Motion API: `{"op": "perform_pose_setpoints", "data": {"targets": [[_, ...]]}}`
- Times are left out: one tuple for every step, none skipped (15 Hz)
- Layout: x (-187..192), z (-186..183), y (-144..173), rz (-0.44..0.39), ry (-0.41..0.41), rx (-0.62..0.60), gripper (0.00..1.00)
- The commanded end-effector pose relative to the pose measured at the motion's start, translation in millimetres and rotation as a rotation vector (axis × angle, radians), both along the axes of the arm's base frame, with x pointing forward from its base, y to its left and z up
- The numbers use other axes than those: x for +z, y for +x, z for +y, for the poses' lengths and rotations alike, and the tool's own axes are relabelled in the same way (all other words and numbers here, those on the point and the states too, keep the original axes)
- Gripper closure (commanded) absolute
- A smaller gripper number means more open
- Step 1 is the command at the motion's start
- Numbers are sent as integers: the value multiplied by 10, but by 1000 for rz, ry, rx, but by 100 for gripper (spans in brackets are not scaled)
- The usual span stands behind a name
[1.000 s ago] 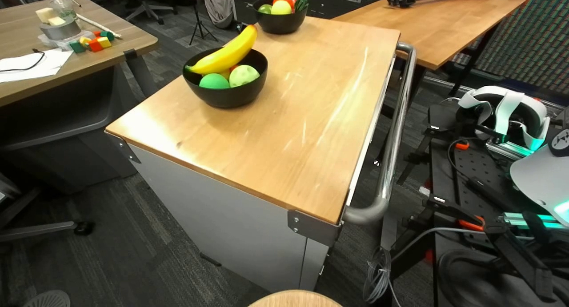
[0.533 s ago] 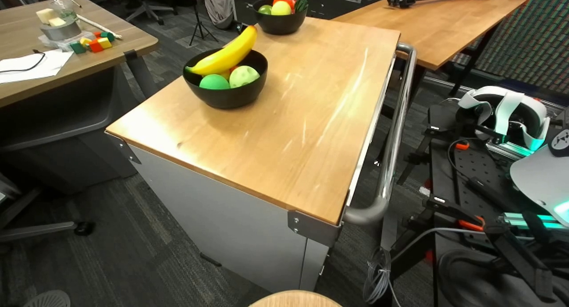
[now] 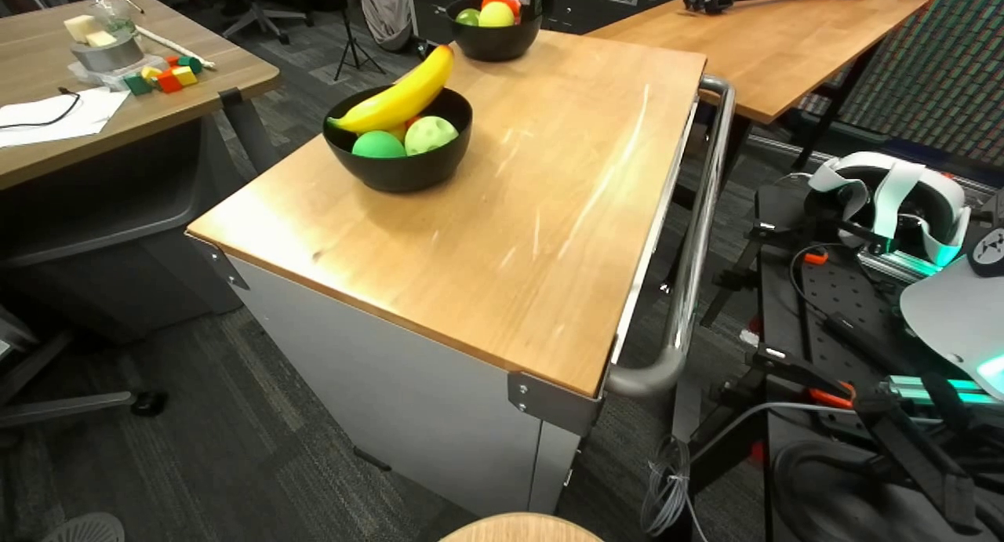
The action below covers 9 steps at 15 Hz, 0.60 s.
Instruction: Remove all the plastic vegetables and fruits from the two bowls
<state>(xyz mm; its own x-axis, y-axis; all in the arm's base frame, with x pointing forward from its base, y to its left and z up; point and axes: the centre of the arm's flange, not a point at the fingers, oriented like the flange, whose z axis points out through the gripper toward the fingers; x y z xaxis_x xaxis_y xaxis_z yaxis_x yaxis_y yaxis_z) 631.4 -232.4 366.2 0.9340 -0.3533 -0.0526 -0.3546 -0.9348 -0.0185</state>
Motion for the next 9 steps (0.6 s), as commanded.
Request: {"op": "perform_pose_setpoints", "data": {"targets": [[85,-41,97,-29,-18,-16,86],[99,-61,104,-27,-24,-22,94],[110,-86,106,-24,-29,-26,51],[117,-114,108,-20,-37,-32,56],[120,-142,113,-20,-42,-39,55],[123,-171,122,-21,-46,-49,48],[127,-193,129,-21,-49,-56,41],[125,-214,141,-22,-46,-63,34],[124,-228,150,-25,-44,-68,25]]}}
